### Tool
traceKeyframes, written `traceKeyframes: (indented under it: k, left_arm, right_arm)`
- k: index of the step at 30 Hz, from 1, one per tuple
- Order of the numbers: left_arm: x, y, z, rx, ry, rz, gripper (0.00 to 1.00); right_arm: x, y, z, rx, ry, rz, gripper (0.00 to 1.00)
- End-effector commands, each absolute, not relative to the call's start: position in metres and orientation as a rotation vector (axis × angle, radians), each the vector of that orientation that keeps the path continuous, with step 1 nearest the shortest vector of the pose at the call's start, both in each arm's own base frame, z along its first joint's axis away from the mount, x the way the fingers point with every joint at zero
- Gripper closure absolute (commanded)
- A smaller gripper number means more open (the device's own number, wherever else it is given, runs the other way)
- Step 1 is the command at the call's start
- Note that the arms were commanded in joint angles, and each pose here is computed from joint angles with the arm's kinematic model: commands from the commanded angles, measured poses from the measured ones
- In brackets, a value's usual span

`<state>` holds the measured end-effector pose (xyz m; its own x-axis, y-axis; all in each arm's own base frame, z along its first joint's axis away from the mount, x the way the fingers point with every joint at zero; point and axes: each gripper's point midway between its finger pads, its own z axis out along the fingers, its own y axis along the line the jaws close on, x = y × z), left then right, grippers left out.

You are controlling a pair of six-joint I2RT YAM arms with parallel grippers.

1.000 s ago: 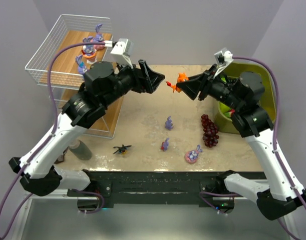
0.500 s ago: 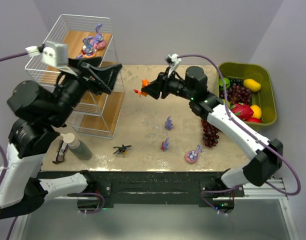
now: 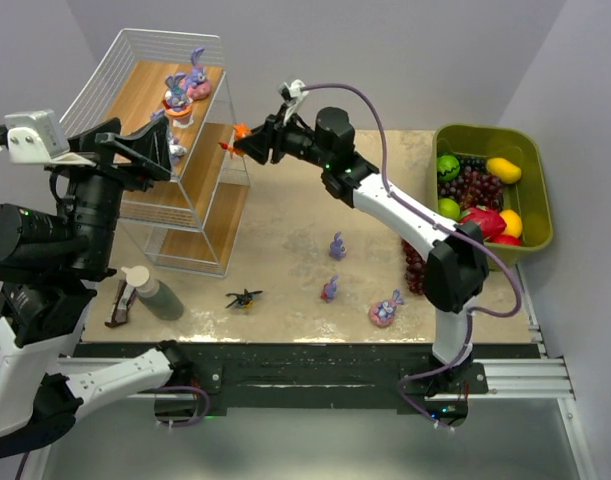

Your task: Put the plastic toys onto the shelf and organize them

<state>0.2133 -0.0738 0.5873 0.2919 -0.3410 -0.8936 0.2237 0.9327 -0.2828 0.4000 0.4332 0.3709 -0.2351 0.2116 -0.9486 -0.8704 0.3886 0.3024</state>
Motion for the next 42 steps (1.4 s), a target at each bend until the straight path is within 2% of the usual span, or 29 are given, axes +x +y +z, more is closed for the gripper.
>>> traceKeyframes:
  k: [1, 12, 42]
  left_arm:
    - [0.223, -0.057, 0.589, -0.207, 1.204, -0.272, 0.19]
    - [0.226, -0.035, 0.588, -0.316, 1.199, -0.175, 0.18]
    - [0.238, -0.043, 0.565, -0.281, 1.275, -0.092, 0.15]
  right_arm:
    - [0.409, 0.450, 0.421, -0.665, 1.232, 1.155, 1.00]
    - [0.433, 0.480, 0.396, -0.748, 1.195, 1.149, 1.00]
    - [0.452, 0.516, 0.375, -0.814, 1.139, 1.044, 1.00]
